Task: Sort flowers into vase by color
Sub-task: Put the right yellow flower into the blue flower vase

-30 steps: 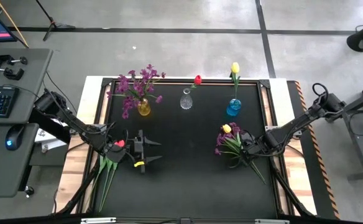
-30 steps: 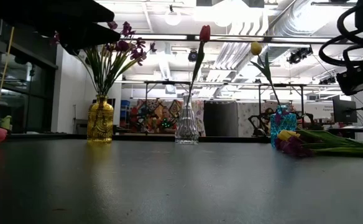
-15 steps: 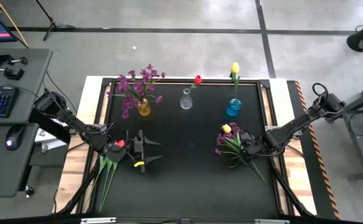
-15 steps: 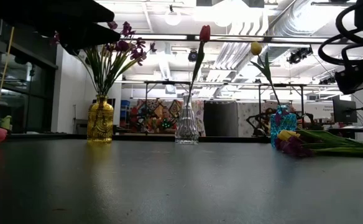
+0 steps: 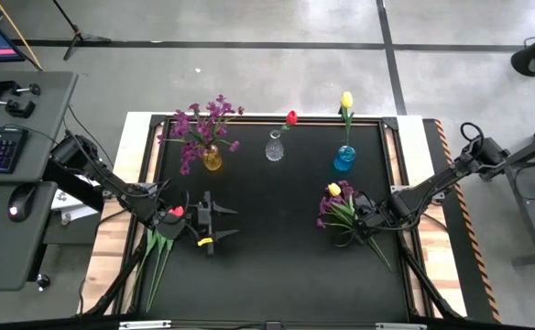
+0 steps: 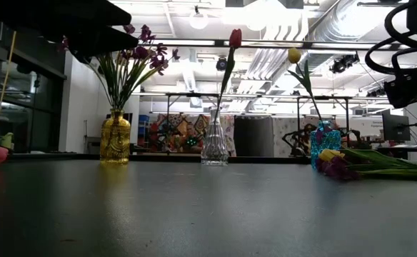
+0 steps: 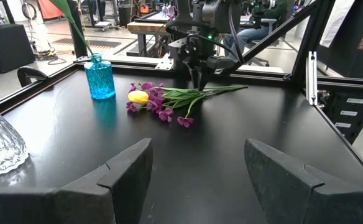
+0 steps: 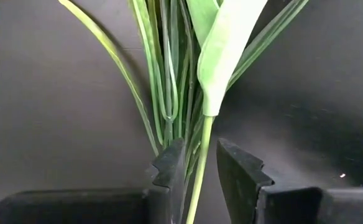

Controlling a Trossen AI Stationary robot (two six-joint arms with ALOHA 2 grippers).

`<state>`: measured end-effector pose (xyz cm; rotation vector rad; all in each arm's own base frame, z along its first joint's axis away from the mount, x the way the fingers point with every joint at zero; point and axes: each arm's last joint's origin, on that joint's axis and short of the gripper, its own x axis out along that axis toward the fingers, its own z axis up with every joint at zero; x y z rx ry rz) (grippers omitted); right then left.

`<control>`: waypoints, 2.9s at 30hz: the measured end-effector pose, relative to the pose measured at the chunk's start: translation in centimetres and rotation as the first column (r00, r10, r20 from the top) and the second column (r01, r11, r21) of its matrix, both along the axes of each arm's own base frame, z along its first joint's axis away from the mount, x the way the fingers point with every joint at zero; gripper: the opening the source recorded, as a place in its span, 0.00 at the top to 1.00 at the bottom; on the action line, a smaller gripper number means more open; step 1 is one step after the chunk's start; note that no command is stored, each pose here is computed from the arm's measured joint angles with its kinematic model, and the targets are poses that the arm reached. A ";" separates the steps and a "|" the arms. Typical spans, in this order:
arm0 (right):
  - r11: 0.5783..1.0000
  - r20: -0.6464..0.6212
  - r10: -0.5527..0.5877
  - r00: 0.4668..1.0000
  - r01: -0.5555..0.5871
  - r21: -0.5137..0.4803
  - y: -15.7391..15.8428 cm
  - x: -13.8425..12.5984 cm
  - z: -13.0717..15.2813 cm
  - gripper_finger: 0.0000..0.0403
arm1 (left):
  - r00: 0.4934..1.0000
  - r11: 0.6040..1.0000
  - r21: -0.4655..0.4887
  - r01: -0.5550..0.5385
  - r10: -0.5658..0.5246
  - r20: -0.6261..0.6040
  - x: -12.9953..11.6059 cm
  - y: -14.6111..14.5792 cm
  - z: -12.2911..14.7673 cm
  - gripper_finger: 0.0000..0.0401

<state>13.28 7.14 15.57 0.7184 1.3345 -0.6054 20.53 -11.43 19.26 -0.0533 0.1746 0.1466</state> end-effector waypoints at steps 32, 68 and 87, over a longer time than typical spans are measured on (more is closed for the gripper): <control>1.000 -0.085 -0.019 0.996 0.019 -0.003 0.2 0.1 -0.9 0.79 | 1.000 1.000 0.001 -0.004 0.004 0.000 0.0 0.0 0.0 0.40; 0.947 0.325 0.316 0.891 -0.274 -0.169 2.7 5.2 8.3 1.00 | 1.000 1.000 0.001 -0.002 0.002 -0.001 0.0 0.0 0.0 0.40; 0.413 0.468 0.338 0.817 0.318 -0.854 -1.0 5.6 13.1 1.00 | 1.000 1.000 0.015 -0.005 0.005 -0.020 0.0 0.1 -0.2 0.40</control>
